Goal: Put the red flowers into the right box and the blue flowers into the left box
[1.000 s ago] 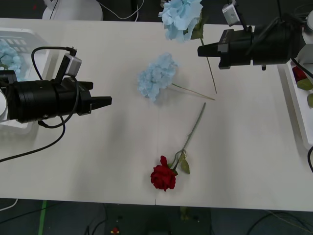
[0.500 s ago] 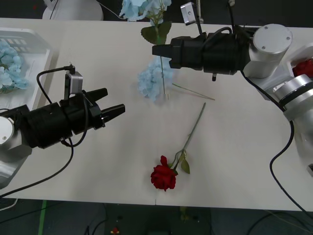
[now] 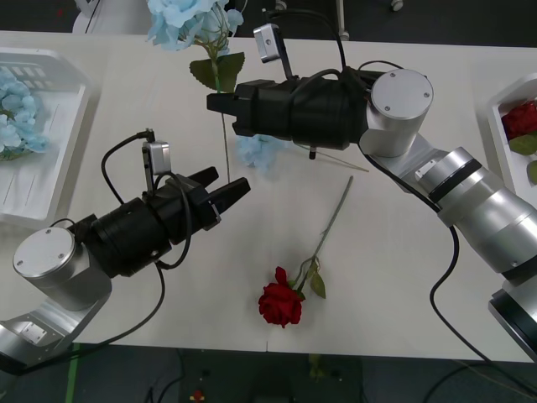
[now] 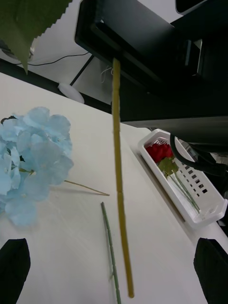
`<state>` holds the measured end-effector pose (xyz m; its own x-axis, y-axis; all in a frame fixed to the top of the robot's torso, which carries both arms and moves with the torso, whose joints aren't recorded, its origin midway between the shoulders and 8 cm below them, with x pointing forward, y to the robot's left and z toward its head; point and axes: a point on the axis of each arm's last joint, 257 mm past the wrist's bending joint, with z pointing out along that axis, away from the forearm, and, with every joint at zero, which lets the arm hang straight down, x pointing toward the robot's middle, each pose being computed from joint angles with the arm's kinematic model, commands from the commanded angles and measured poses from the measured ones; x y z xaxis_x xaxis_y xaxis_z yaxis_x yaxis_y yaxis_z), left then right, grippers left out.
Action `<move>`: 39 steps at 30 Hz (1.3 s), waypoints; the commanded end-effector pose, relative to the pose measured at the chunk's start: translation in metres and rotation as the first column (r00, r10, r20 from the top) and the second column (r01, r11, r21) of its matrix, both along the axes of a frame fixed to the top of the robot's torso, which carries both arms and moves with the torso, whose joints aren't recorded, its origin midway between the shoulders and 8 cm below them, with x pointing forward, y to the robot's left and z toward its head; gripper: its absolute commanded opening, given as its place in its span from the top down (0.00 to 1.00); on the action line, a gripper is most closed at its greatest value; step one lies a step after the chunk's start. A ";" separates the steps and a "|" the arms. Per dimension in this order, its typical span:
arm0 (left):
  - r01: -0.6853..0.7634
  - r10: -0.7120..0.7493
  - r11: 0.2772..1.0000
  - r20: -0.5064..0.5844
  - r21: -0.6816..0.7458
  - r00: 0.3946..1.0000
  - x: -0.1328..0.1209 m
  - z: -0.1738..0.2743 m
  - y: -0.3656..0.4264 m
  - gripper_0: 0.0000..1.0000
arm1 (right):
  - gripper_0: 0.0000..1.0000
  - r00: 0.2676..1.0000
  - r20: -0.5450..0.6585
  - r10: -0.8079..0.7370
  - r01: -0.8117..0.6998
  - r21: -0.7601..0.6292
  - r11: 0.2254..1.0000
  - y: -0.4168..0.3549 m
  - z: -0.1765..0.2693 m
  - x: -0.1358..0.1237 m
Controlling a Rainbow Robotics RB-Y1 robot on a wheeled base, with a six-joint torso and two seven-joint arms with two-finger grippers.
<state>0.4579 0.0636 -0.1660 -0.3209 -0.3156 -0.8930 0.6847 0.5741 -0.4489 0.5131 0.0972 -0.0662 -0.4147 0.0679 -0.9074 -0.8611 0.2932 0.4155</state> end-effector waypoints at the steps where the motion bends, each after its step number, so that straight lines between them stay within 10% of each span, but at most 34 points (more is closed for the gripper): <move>1: 0.034 -0.032 0.999 0.043 -0.035 0.999 -0.005 0.023 -0.027 0.00 | 1.00 0.998 0.023 0.056 -0.057 0.035 0.998 0.027 0.020 -0.021; 12: -0.005 0.010 0.998 0.085 -0.062 0.996 0.016 0.050 -0.037 0.00 | 1.00 0.998 0.026 0.060 -0.060 0.021 0.998 0.028 0.016 -0.022; 23: -0.028 0.033 0.997 0.072 -0.070 0.997 0.025 0.046 -0.038 1.00 | 1.00 0.998 0.024 0.058 -0.059 0.020 0.998 0.028 0.016 -0.022; 39: -0.060 0.066 0.994 0.061 -0.090 0.996 0.033 0.050 -0.027 1.00 | 0.94 0.998 0.024 0.054 -0.055 0.017 0.998 0.025 0.015 -0.020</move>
<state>0.4861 0.0466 -0.1415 -0.2797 -0.3966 -0.8744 0.6502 0.5918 -0.4764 0.5083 0.1032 -0.0721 -0.4202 0.0558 -0.9057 -0.8621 0.2871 0.4176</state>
